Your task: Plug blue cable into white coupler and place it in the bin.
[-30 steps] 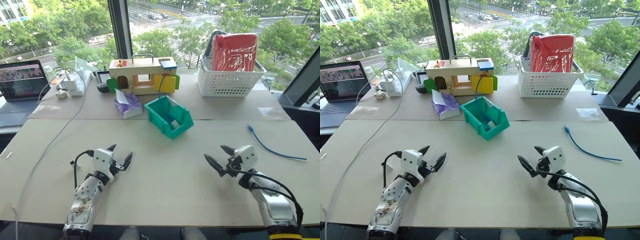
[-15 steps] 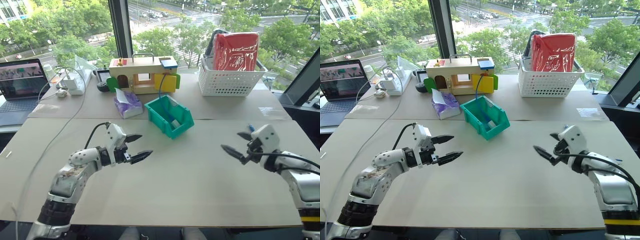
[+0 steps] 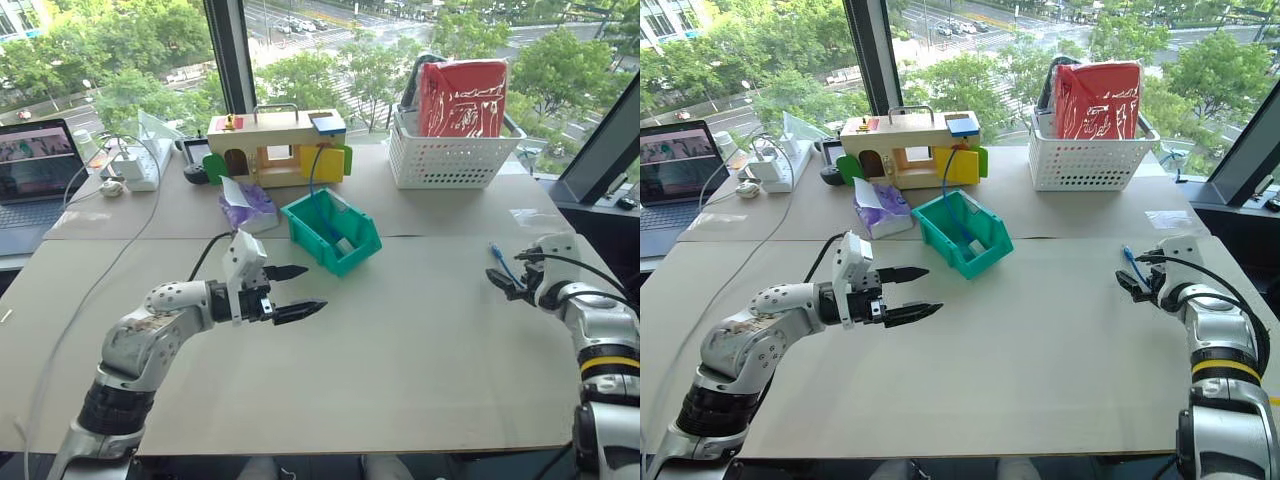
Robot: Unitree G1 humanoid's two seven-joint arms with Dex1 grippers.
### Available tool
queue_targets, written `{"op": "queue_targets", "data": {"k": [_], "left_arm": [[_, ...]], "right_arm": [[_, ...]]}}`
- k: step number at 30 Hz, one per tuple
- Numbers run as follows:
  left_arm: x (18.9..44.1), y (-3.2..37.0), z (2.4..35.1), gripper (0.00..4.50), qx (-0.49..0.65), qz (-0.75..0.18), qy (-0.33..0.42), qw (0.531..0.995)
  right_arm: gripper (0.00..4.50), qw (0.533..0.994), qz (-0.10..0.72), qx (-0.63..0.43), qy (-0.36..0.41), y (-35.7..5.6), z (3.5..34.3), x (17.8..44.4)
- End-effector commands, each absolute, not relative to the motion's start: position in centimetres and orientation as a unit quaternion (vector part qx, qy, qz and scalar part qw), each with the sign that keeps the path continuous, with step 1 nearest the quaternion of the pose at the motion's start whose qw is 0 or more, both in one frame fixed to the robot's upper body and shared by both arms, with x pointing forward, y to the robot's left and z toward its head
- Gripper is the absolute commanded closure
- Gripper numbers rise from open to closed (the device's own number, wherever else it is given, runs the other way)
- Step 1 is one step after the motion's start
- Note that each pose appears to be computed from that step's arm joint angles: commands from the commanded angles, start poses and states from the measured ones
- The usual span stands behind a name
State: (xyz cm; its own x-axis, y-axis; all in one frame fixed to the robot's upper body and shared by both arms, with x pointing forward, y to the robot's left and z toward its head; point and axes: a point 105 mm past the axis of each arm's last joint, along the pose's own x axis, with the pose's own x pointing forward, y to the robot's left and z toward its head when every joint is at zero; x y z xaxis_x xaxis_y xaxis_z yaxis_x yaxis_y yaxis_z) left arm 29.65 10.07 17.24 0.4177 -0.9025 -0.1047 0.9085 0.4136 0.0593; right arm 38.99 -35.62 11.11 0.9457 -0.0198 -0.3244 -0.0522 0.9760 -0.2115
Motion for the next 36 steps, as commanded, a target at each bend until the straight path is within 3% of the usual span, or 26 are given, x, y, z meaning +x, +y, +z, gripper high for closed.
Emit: {"op": "queue_targets", "data": {"k": [1, 7, 9, 12, 17, 19, 24, 30, 36], "left_arm": [[29.7, 10.7, 17.7, 0.28, 0.070, -0.522, 0.008, 0.850], [29.7, 10.7, 18.0, 0.28, 0.061, -0.519, -0.004, 0.852], [29.7, 10.6, 18.1, 0.28, 0.060, -0.522, -0.008, 0.851], [29.8, 10.5, 18.2, 0.28, 0.060, -0.527, -0.013, 0.848], [30.2, 10.7, 18.7, 0.28, 0.069, -0.528, -0.033, 0.846], [30.4, 10.5, 18.7, 0.28, 0.079, -0.533, -0.037, 0.842], [31.0, 9.9, 18.2, 0.28, 0.110, -0.540, -0.035, 0.834], [30.5, 8.9, 16.8, 0.28, 0.132, -0.572, -0.015, 0.809], [29.2, 8.7, 13.9, 0.28, 0.131, -0.601, 0.042, 0.788]], "right_arm": [[1.87, 0.977, 0.010, -0.125, 0.173, -36.7, 11.4, 38.7], [3.87, 0.972, 0.065, -0.125, 0.187, -35.6, 10.6, 38.5], [4.45, 0.970, 0.076, -0.157, 0.167, -35.4, 11.5, 38.6], [4.45, 0.961, 0.110, -0.218, 0.131, -34.6, 13.5, 38.6], [4.45, 0.912, 0.270, -0.294, 0.091, -28.4, 14.5, 35.9], [4.45, 0.867, 0.370, -0.326, 0.078, -24.0, 14.5, 33.1], [4.45, 0.783, 0.494, -0.373, 0.064, -16.5, 12.9, 29.9], [4.45, 0.716, 0.583, -0.380, 0.043, -11.1, 11.9, 28.9], [4.45, 0.684, 0.623, -0.373, 0.069, -10.0, 9.9, 28.1]]}}
